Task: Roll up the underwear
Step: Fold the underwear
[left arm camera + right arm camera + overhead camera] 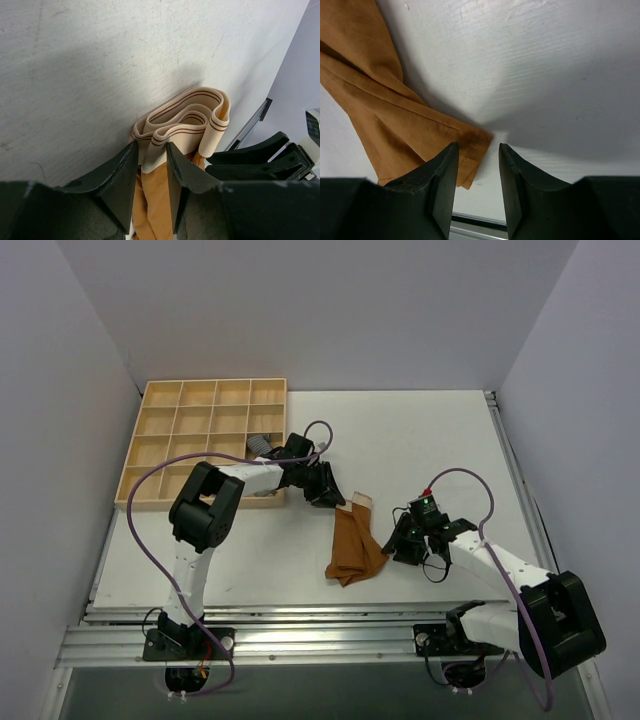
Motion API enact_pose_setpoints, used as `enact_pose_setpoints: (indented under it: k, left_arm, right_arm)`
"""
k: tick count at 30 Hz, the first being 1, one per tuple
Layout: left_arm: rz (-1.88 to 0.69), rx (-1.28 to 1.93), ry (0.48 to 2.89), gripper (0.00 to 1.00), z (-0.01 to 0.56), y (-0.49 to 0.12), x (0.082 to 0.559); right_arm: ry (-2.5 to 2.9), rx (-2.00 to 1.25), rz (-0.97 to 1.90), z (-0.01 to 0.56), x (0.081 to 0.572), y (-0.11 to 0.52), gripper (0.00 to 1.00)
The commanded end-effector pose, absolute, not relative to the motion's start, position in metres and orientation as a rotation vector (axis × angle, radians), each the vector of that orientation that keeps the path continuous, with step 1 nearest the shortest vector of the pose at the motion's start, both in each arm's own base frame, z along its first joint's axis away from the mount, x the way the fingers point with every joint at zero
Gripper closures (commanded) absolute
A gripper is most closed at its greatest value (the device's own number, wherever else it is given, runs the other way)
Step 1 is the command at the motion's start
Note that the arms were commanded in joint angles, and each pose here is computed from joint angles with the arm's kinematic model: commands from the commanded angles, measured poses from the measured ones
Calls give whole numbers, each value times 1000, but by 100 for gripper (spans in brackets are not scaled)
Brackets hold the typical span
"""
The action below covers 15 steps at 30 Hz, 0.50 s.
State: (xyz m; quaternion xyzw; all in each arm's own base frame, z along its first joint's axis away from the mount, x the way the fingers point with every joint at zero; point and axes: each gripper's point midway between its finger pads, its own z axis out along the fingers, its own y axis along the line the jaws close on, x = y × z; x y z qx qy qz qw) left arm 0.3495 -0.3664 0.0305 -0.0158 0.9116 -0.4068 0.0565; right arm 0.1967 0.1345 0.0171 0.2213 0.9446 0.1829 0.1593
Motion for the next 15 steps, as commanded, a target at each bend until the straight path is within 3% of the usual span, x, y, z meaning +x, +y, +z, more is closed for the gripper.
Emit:
enact_pose_setpoints:
  k: [1,12,15]
  left_arm:
    - [-1163,-60,2801,61,10,-360,345]
    - [-1157,-67,2810,62,6,-357,341]
    - [-1154,-71,2812,62,6,-356,340]
  right_arm:
    - [2701,656,488,11,196,136,66]
    - [2703,672,399,0,197,131,69]
    - [2696,669,370,0,199,128,79]
